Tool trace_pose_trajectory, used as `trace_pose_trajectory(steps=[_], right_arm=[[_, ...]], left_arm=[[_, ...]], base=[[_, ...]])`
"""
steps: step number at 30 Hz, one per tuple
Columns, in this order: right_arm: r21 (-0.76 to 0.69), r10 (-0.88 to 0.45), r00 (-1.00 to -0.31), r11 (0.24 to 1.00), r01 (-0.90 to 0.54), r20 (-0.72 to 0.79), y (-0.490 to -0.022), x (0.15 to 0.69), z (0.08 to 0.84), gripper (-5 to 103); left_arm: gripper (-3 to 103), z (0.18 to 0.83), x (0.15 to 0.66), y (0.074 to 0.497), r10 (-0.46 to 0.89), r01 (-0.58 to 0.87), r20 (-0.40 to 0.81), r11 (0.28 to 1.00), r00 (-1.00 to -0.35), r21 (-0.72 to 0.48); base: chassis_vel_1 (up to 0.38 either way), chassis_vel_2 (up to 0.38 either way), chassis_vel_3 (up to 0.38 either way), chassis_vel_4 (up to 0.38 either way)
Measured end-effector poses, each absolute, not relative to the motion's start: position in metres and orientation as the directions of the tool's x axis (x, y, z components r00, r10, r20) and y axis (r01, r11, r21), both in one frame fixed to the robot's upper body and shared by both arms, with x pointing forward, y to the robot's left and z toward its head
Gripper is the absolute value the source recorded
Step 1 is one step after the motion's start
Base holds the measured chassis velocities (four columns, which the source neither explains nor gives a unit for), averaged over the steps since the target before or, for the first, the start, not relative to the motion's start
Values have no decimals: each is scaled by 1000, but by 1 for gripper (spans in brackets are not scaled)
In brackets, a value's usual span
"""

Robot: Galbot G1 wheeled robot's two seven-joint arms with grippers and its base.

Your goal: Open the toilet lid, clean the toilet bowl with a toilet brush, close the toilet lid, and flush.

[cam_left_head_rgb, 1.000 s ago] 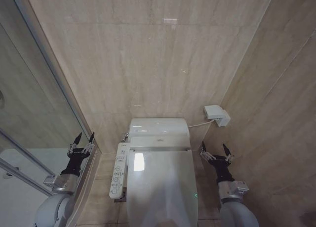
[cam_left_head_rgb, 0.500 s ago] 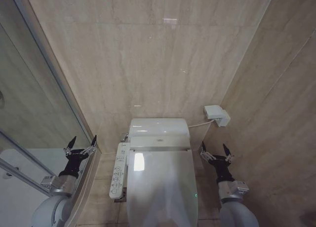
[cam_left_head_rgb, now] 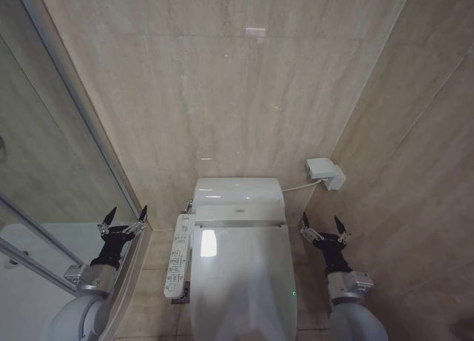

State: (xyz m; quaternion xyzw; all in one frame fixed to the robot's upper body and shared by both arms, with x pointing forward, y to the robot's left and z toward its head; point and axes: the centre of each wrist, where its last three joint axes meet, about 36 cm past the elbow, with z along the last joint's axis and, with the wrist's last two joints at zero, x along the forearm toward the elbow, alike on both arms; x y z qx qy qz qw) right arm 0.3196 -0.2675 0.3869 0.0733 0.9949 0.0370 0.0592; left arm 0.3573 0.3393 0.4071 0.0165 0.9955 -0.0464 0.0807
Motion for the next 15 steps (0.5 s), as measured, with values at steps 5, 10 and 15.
trace_pose_trajectory(steps=[5, 10, 15], right_arm=[[82, 150, -982, 987, 141, -112, -268, 320, 387, 100], [82, 150, -982, 987, 141, -112, -268, 320, 387, 100], [82, 150, -982, 987, 141, -112, -268, 320, 387, 100]], left_arm=[[100, 406, 357, 338, 27, 42, -161, 995, -987, -90], [100, 406, 357, 337, 31, 45, -162, 995, -986, -86], [100, 406, 357, 336, 34, 46, -162, 996, -986, -74]], base=[[0, 0, 0, 0], [0, 0, 0, 0], [0, 0, 0, 0]])
